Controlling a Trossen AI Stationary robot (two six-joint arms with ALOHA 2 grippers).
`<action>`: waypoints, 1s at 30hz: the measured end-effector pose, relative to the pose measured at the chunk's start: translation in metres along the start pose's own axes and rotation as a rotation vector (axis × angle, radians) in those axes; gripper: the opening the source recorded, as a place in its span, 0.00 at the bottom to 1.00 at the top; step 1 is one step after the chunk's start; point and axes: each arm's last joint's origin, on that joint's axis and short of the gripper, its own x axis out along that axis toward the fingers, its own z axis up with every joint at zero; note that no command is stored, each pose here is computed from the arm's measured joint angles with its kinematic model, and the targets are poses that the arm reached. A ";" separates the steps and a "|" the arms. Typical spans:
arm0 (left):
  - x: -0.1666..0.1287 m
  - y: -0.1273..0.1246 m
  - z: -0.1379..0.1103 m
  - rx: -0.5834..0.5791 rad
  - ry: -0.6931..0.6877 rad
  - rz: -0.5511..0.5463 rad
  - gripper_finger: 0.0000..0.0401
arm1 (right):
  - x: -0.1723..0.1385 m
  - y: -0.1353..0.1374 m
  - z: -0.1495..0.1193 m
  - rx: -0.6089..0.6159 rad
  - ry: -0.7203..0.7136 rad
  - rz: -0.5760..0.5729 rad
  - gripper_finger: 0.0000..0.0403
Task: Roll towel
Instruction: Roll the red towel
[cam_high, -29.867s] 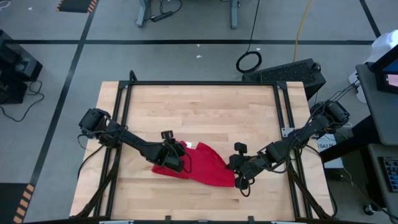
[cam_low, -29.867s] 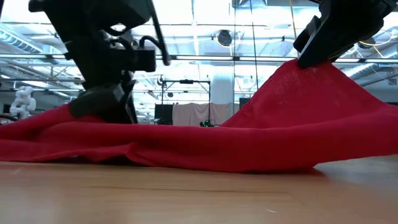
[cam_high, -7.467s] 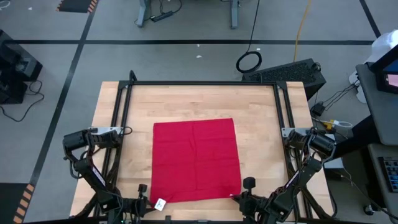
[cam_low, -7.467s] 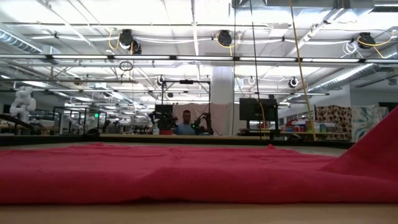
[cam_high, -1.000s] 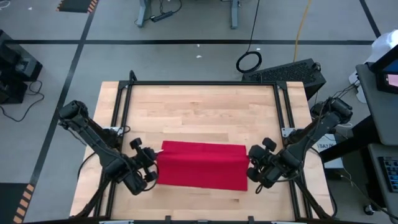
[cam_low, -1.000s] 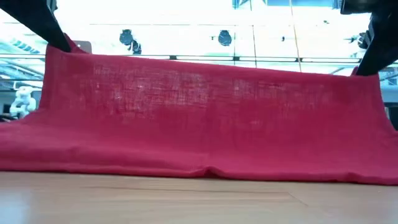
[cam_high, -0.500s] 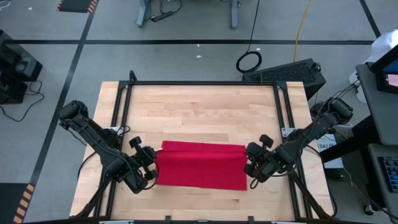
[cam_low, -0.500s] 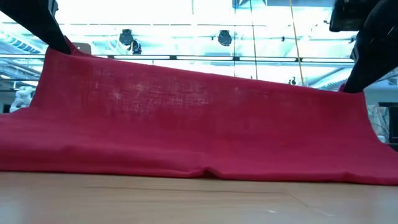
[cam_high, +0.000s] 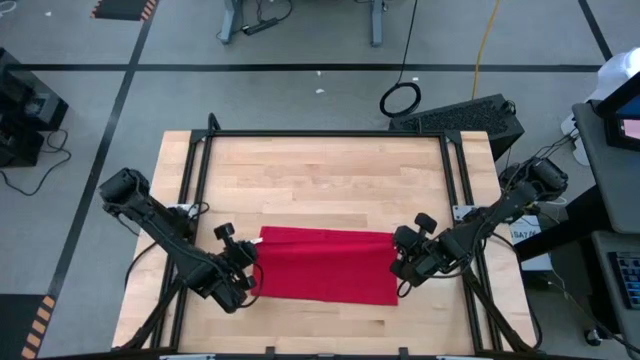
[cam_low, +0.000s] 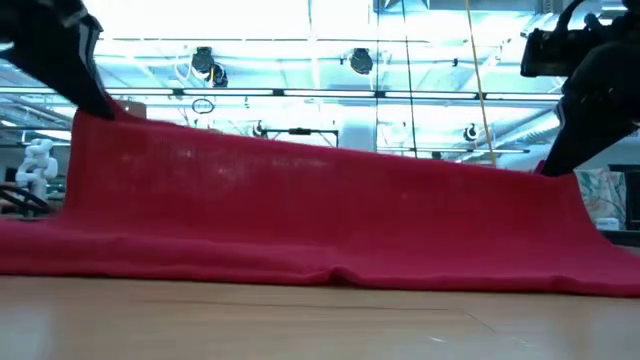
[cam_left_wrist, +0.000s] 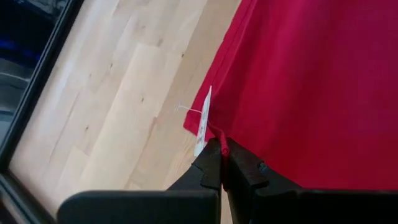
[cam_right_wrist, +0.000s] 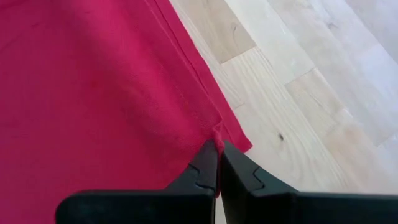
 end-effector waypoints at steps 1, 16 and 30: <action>0.003 -0.001 0.000 0.005 0.007 0.010 0.02 | 0.001 0.000 -0.001 0.003 -0.002 0.003 0.00; 0.020 -0.001 0.007 0.017 0.051 0.071 0.02 | 0.012 -0.005 0.000 -0.037 0.014 -0.032 0.00; 0.044 0.005 0.004 0.021 0.079 0.093 0.02 | 0.028 0.002 -0.006 -0.053 0.067 -0.078 0.00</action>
